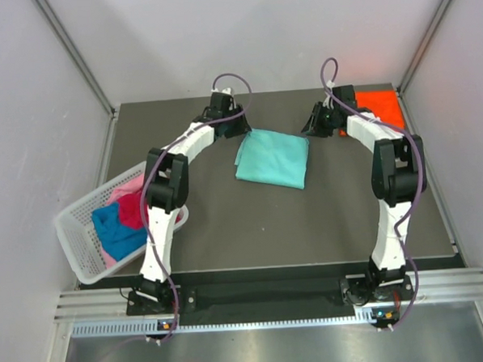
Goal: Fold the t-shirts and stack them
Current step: Fold the tshirt
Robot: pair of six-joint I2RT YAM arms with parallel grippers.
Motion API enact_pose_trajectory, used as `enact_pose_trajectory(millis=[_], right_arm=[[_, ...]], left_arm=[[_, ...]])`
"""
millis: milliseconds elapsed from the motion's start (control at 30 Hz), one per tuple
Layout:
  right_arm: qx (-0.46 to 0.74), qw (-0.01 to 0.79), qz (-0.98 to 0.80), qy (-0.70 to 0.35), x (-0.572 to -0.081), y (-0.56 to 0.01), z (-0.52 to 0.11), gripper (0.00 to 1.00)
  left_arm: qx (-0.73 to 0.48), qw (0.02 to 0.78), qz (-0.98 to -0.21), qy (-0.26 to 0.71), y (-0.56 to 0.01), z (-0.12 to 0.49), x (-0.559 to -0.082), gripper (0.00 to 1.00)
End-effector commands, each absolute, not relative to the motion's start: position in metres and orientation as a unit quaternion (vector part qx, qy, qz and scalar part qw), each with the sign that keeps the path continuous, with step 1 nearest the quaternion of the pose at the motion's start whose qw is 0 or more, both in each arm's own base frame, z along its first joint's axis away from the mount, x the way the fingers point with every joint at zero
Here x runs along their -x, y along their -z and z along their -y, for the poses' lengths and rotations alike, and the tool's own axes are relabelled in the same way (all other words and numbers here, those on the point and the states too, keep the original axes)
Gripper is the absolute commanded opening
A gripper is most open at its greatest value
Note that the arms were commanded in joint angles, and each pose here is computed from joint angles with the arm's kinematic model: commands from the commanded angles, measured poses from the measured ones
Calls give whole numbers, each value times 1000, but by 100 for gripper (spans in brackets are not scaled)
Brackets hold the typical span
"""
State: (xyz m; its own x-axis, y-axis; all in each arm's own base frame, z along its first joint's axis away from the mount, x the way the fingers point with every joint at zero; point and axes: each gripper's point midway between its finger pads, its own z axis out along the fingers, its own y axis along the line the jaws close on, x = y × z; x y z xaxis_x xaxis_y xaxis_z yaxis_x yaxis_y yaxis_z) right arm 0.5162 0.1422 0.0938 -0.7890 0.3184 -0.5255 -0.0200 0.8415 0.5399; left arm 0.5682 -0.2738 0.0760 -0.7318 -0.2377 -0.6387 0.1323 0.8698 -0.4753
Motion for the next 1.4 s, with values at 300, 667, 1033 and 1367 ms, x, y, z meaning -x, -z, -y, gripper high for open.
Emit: enact_pose_trajectory(millis=[300, 667, 1033, 1367], right_arm=[[-21, 315, -904, -287, -450, -118, -149, 49], [-8, 267, -915, -303, -393, -74, -163, 50], [-1, 255, -919, -302, -372, -55, -159, 19], [2, 260, -919, -295, -372, -63, -157, 24]], left_arm=[[-58, 377, -893, 240, -129, 247, -524, 52], [-102, 277, -916, 272, -77, 264, -448, 51], [-84, 253, -917, 296, -86, 271, -414, 21], [-87, 289, -919, 252, -98, 257, -438, 52]])
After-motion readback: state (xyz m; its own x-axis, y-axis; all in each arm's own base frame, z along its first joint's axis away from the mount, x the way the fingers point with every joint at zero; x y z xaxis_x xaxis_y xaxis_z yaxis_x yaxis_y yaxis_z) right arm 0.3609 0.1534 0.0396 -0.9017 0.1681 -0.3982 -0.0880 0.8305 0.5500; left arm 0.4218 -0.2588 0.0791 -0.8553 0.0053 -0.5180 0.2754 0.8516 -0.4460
